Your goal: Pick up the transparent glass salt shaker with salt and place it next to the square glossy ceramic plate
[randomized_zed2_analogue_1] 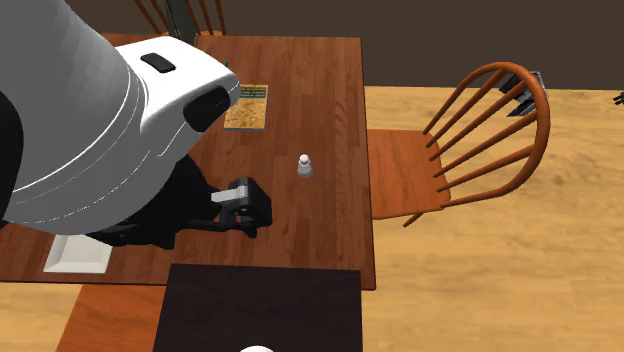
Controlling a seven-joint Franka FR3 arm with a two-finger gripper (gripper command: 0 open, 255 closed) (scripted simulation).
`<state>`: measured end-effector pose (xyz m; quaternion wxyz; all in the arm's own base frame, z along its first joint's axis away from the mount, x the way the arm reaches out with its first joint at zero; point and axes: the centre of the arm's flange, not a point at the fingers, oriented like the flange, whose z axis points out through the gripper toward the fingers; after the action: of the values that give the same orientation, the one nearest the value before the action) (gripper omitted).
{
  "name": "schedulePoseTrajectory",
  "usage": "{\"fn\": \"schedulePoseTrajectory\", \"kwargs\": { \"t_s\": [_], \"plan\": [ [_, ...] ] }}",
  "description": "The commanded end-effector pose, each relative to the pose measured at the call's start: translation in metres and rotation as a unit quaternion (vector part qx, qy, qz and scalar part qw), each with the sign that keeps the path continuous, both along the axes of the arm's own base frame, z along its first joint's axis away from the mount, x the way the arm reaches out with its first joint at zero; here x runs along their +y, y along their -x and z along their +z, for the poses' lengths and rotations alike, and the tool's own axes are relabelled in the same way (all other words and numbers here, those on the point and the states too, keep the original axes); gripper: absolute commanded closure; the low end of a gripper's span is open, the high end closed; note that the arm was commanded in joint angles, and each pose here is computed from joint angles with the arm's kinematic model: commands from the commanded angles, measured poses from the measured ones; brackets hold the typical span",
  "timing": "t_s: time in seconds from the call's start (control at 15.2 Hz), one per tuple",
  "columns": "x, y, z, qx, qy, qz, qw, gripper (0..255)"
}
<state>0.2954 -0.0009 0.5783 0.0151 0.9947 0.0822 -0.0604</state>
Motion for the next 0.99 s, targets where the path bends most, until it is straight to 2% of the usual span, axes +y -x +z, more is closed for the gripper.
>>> {"fn": "schedulePoseTrajectory", "kwargs": {
  "t_s": [0.0,0.92],
  "plan": [
    [0.000,0.000,0.000,0.000,0.000,0.000,1.0000,0],
    [-0.043,-0.117,-0.143,0.022,-0.014,0.025,0.9994,0]
  ]
}}
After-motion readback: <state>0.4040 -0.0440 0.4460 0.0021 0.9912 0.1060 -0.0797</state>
